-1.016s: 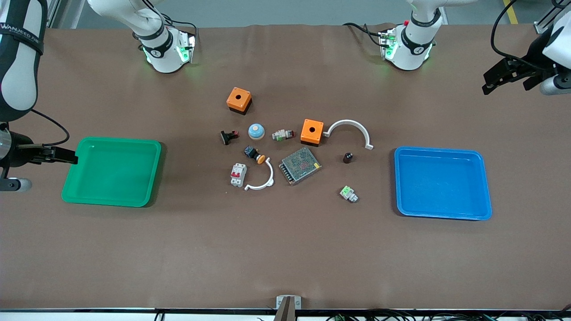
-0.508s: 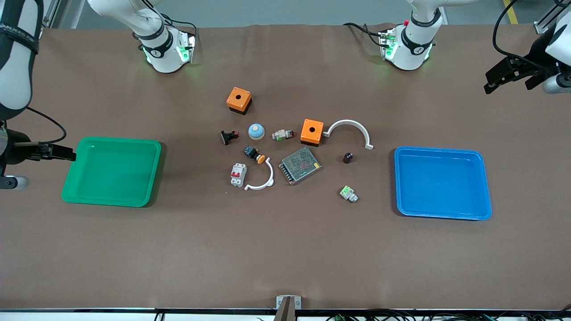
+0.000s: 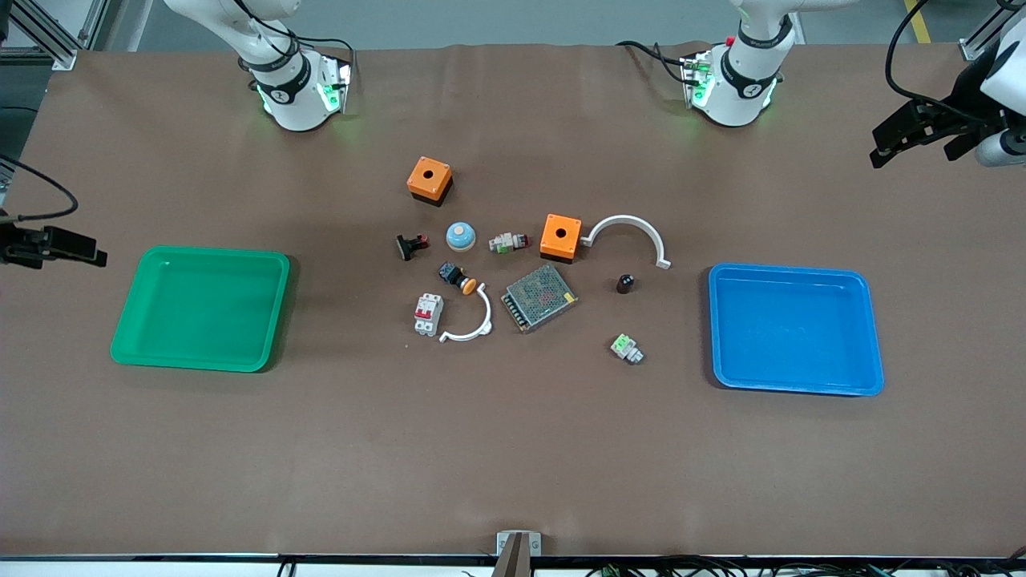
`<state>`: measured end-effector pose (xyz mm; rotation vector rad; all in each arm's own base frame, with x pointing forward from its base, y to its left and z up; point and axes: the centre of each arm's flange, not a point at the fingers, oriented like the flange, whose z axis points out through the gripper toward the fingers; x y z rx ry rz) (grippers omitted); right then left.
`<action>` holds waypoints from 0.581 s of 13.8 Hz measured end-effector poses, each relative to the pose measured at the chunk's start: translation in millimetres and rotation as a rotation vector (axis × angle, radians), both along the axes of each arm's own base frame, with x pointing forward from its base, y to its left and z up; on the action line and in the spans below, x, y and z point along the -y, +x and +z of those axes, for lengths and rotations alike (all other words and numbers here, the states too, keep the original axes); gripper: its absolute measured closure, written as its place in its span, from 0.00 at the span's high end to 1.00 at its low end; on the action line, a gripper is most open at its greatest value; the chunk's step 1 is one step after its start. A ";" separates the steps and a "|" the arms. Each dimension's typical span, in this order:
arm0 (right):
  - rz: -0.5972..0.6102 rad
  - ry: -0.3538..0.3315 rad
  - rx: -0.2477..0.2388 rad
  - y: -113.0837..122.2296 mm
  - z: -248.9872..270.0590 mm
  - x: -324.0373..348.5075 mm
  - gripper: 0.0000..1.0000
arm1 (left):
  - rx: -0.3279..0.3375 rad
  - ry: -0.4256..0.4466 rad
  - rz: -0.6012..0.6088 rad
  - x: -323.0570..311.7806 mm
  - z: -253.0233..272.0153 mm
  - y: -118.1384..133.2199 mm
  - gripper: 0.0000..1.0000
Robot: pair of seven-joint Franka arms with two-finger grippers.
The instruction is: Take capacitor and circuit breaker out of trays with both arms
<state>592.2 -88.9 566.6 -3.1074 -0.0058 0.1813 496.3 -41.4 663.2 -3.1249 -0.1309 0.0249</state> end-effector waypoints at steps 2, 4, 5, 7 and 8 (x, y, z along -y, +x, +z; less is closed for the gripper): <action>0.001 -0.010 0.010 -8.7 9.9 -13.1 1.00 | 0.007 0.000 -0.001 0.0 3.1 -0.2 1.00; 0.005 -0.011 0.015 -15.8 14.8 -23.0 1.00 | 0.010 -0.001 0.000 -0.1 4.5 -0.3 1.00; 0.008 -0.011 0.020 -19.5 16.0 -25.4 1.00 | 0.012 -0.001 0.000 -0.2 5.5 -0.2 1.00; 0.015 -0.012 0.033 -27.7 15.3 -30.3 1.00 | 0.020 -0.002 0.000 -0.4 8.7 -0.2 1.00; 0.021 -0.012 0.038 -32.5 14.3 -34.2 1.00 | 0.023 -0.002 0.000 -0.6 10.1 -0.3 1.00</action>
